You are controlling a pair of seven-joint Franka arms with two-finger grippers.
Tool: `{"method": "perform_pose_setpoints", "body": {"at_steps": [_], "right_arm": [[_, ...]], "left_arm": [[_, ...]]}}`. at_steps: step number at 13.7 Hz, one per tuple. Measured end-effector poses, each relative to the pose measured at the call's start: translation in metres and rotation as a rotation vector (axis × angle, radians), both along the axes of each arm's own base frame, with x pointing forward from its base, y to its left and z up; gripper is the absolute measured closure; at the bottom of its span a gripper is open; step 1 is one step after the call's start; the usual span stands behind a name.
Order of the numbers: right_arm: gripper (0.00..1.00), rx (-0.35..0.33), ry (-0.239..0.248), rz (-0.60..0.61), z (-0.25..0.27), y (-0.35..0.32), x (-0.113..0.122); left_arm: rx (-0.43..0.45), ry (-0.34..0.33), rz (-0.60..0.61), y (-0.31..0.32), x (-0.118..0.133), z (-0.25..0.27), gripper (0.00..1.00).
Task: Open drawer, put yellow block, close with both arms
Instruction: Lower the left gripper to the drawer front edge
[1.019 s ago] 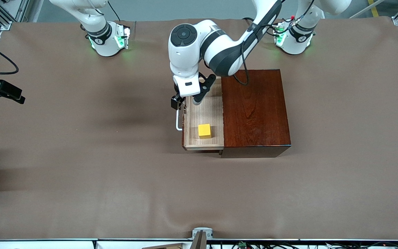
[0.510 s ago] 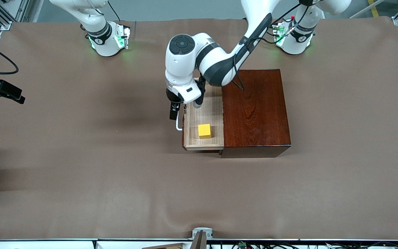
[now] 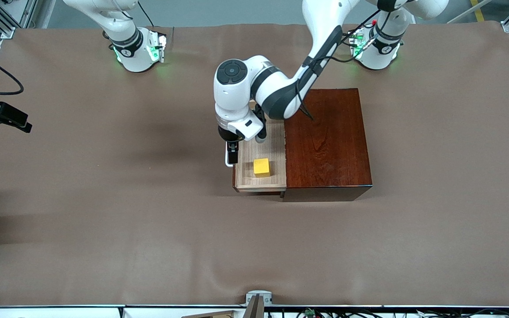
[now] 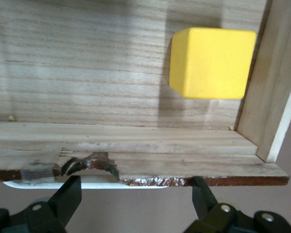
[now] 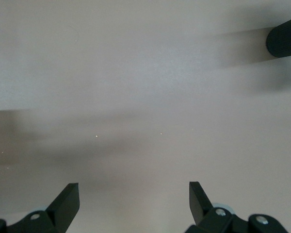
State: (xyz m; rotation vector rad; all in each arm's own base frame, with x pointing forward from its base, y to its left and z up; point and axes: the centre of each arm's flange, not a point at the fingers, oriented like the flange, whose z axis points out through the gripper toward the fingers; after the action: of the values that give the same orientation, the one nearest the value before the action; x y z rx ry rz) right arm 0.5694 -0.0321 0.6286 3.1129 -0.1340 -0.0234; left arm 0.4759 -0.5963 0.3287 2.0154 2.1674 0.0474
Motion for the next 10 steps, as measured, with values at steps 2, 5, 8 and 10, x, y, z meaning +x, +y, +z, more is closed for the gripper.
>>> {"method": "perform_pose_setpoints", "body": {"at_steps": [2, 5, 8, 10], "right_arm": [[0.00, 0.000, 0.000, 0.000, 0.0000, 0.0000, 0.0000], [0.00, 0.000, 0.000, 0.000, 0.0000, 0.0000, 0.0000], [0.00, 0.000, 0.000, 0.000, 0.0000, 0.0000, 0.0000], [0.00, 0.000, -0.001, 0.000, 0.0002, 0.0000, 0.0000]], "left_arm": [[0.003, -0.004, 0.001, -0.0007, 0.0013, -0.0026, 0.00], [0.004, -0.004, 0.001, -0.0010, 0.0020, -0.0036, 0.00], [0.002, -0.005, 0.000, -0.0018, 0.0013, -0.0033, 0.00], [-0.008, -0.015, -0.027, -0.0055, -0.0011, -0.0024, 0.00]]}}
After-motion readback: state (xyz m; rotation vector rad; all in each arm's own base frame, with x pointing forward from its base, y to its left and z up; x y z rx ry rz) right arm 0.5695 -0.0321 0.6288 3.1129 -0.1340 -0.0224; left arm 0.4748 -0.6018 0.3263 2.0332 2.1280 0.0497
